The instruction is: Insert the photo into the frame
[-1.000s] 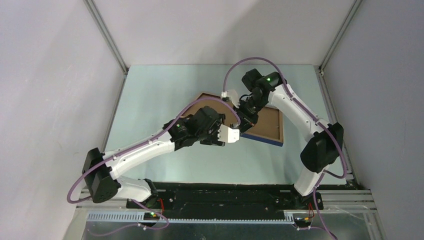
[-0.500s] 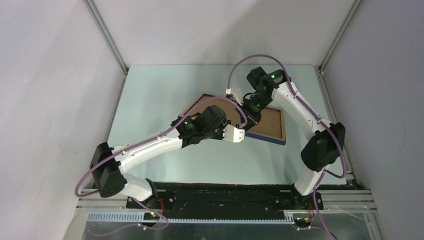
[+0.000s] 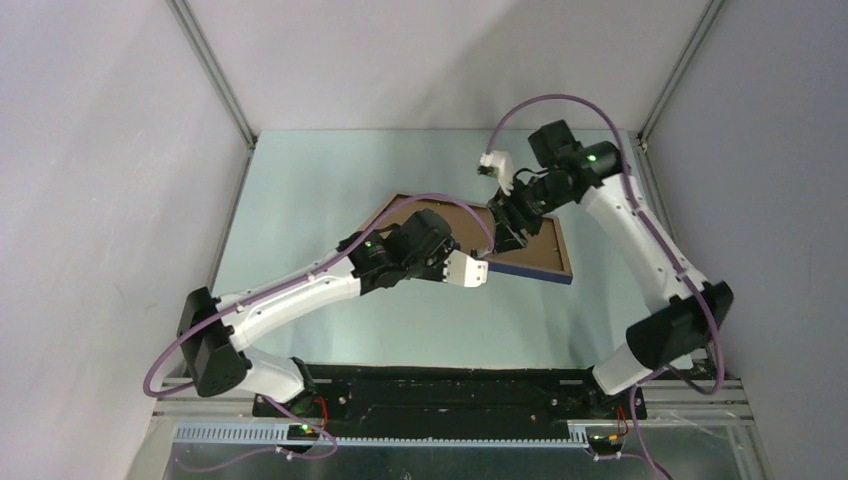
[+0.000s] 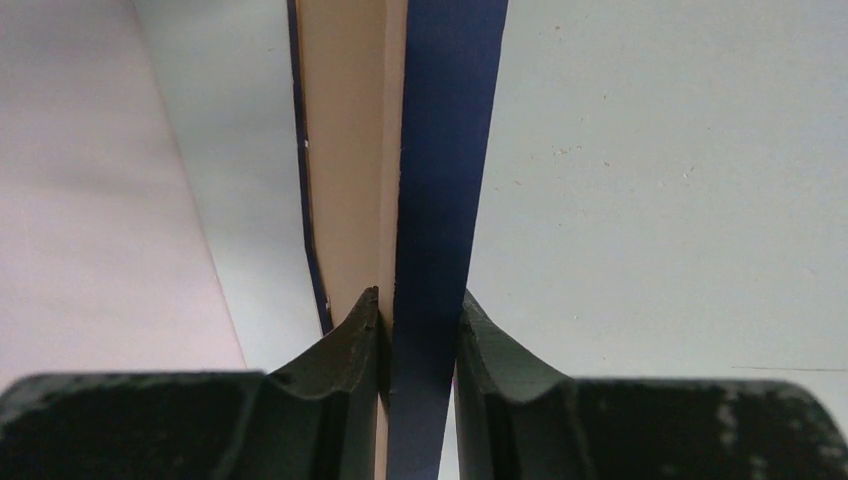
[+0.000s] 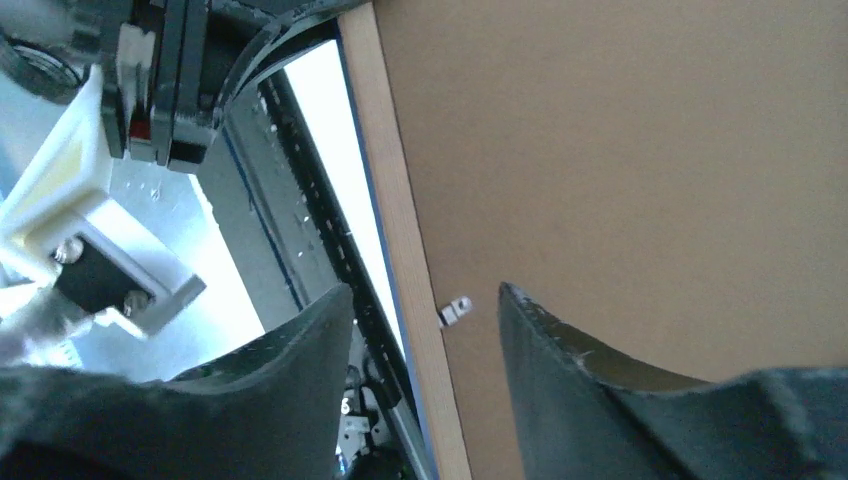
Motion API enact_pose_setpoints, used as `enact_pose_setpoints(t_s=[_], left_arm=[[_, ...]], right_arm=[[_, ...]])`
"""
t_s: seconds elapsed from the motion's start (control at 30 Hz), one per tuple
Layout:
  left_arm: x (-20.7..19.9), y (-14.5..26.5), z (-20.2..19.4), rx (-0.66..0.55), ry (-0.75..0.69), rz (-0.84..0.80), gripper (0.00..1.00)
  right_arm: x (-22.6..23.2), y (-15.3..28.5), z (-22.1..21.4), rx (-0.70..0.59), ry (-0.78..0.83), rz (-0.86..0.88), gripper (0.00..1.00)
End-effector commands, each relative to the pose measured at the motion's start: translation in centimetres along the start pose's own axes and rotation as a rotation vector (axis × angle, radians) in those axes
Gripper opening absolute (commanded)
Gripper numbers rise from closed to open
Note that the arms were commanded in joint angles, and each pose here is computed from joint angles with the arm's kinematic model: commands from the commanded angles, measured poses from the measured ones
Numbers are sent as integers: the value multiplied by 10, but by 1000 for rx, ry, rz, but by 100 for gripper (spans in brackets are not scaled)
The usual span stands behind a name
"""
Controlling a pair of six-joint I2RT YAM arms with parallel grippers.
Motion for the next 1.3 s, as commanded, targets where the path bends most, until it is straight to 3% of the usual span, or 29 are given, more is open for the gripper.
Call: enact_pose_setpoints(t_s=[0.0, 0.37, 0.6, 1.27], left_arm=[[20, 48, 25, -155, 114, 61, 0], [36, 102, 40, -287, 192, 89, 0], [44, 126, 45, -343, 222, 51, 0], [51, 136, 39, -359, 260, -11, 0]], right_arm=[[5, 38, 14, -164, 24, -147, 65], [39, 83, 7, -355, 103, -288, 99], [64, 97, 4, -392, 218, -306, 100], [40, 63, 12, -109, 451, -466, 97]])
Point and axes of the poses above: each gripper's point midway between its finger pads, its own y axis back along the fingers, its own x axis along the line the jaws close on, z = x × y, the point moved 4 cm from there along y, back along the fingers, and after that the axes turned 3 degrees about y, right-handed, at the moved point
